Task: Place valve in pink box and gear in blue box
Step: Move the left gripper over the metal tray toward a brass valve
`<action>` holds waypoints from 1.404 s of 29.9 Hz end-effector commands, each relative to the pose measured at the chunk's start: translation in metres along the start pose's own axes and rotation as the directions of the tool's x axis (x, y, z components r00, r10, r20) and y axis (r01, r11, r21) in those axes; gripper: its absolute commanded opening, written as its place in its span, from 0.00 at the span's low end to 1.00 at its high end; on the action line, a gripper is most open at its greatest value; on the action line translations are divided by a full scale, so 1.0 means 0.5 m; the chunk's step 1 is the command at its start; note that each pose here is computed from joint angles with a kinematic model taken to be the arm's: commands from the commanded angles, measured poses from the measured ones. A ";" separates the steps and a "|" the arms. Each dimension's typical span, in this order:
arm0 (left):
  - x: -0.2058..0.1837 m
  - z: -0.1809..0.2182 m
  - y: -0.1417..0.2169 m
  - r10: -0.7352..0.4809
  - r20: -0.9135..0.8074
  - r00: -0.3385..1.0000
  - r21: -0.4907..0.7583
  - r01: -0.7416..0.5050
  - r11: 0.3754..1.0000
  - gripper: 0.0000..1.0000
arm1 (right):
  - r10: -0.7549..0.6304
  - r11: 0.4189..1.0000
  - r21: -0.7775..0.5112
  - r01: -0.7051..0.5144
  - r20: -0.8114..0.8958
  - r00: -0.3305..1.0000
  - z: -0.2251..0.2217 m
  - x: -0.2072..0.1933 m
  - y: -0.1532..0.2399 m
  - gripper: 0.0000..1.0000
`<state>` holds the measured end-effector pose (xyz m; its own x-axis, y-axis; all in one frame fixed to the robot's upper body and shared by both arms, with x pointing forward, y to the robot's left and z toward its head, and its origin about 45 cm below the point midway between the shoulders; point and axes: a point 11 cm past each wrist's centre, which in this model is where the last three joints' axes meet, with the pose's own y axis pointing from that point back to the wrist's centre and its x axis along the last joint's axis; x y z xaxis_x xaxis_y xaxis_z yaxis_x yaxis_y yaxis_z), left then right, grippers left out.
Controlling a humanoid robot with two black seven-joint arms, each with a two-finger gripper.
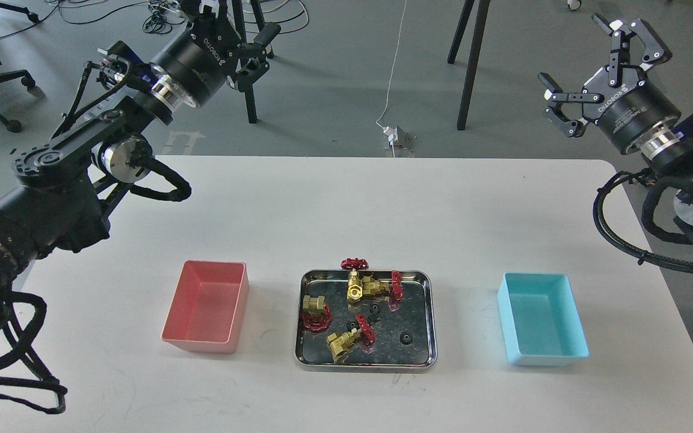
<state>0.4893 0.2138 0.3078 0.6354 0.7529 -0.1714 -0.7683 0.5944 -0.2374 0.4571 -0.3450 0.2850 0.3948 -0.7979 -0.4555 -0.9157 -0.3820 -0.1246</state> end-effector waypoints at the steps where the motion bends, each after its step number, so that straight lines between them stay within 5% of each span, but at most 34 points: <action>1: -0.007 -0.008 -0.002 -0.006 -0.009 1.000 0.002 0.006 1.000 1.00 | -0.015 1.000 -0.002 0.015 0.010 1.000 0.003 -0.011 -0.004 1.00; 6: -0.006 0.000 -0.011 0.021 -0.065 0.998 -0.043 -0.023 0.999 1.00 | -0.054 0.998 0.041 0.054 -0.018 0.998 -0.050 -0.039 -0.037 1.00; 12: -0.053 -0.011 -0.041 0.037 -0.354 0.935 -0.205 -0.116 0.972 1.00 | -0.121 0.987 0.100 0.126 -0.059 0.991 -0.128 -0.095 -0.086 1.00; 15: -0.108 0.035 -0.072 -0.066 -0.367 0.928 -0.277 -0.042 0.960 1.00 | -0.113 0.989 0.093 0.118 -0.061 0.992 -0.124 -0.089 -0.082 1.00; 19: -0.150 0.192 -0.069 -0.236 -0.111 0.965 -0.320 0.190 0.928 1.00 | -0.089 0.993 0.074 0.093 -0.052 0.995 -0.101 -0.068 -0.067 1.00; 24: -0.248 0.255 -0.035 -0.477 0.241 0.845 0.000 0.491 0.871 1.00 | -0.044 0.998 0.051 0.046 -0.041 0.998 -0.075 -0.034 -0.043 1.00; 26: -0.288 0.246 -0.016 -0.597 0.374 0.710 0.212 0.561 0.800 1.00 | -0.026 0.998 0.047 0.028 -0.036 0.999 -0.068 -0.021 -0.036 1.00; 30: -0.354 0.189 0.036 -0.826 0.465 0.319 0.617 0.552 0.561 1.00 | -0.018 0.999 0.043 0.019 -0.027 0.999 -0.058 -0.016 -0.031 1.00; 32: -0.381 0.135 0.067 -0.912 0.398 0.099 0.778 0.490 0.392 0.99 | -0.019 0.999 0.037 0.019 -0.021 1.000 -0.049 -0.016 -0.031 1.00; 37: -0.357 -0.036 0.121 -0.792 0.353 -0.498 0.931 0.268 0.247 0.97 | 0.057 0.998 0.034 -0.055 -0.038 0.998 -0.048 -0.003 -0.034 1.00; 42: -0.310 -0.103 0.166 -0.661 0.330 -0.673 0.944 0.251 0.216 0.97 | 0.073 0.997 0.031 -0.072 -0.048 0.996 -0.057 0.002 -0.033 1.00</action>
<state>0.3311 0.1182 0.2849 0.1293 -0.7805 0.6117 -0.0918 0.6048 0.7911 0.4745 -0.3493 0.3106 0.3412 -0.8383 -0.4252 -0.9396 -0.3172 -0.1286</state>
